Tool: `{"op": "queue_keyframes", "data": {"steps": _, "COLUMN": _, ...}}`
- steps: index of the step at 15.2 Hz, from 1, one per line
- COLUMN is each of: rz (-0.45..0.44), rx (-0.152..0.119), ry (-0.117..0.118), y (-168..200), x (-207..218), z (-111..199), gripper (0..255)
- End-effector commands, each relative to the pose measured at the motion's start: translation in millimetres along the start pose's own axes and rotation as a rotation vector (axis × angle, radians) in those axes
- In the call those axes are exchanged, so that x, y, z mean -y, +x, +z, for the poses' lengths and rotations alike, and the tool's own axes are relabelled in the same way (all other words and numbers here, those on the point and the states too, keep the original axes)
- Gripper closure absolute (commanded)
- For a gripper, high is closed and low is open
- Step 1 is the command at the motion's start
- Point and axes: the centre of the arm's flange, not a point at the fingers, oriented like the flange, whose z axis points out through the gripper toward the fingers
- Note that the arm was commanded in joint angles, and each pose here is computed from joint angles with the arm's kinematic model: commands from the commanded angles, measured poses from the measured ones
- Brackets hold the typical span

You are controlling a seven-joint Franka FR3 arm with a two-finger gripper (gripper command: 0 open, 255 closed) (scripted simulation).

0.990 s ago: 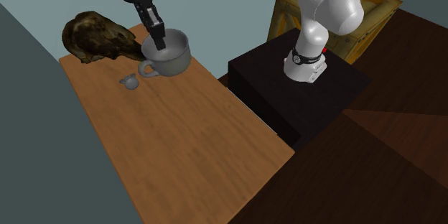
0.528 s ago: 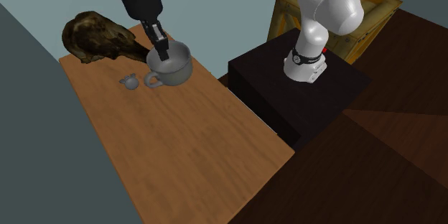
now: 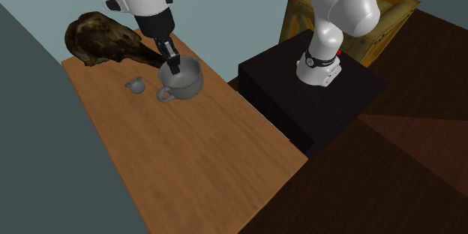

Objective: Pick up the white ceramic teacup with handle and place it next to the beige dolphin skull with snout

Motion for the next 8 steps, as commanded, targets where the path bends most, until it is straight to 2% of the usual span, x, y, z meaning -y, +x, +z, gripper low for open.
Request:
{"op": "queue_keyframes", "data": {"steps": 1, "rz": 0.000, "rx": -0.001, "ry": 0.000, "y": -0.1, "x": -1.7, "z": 10.6, "gripper": 255}}
{"op": "queue_keyframes", "data": {"steps": 8, "rz": 0.000, "rx": -0.001, "ry": 0.000, "y": 0.2, "x": -4.9, "z": 47.5, "gripper": 255}}
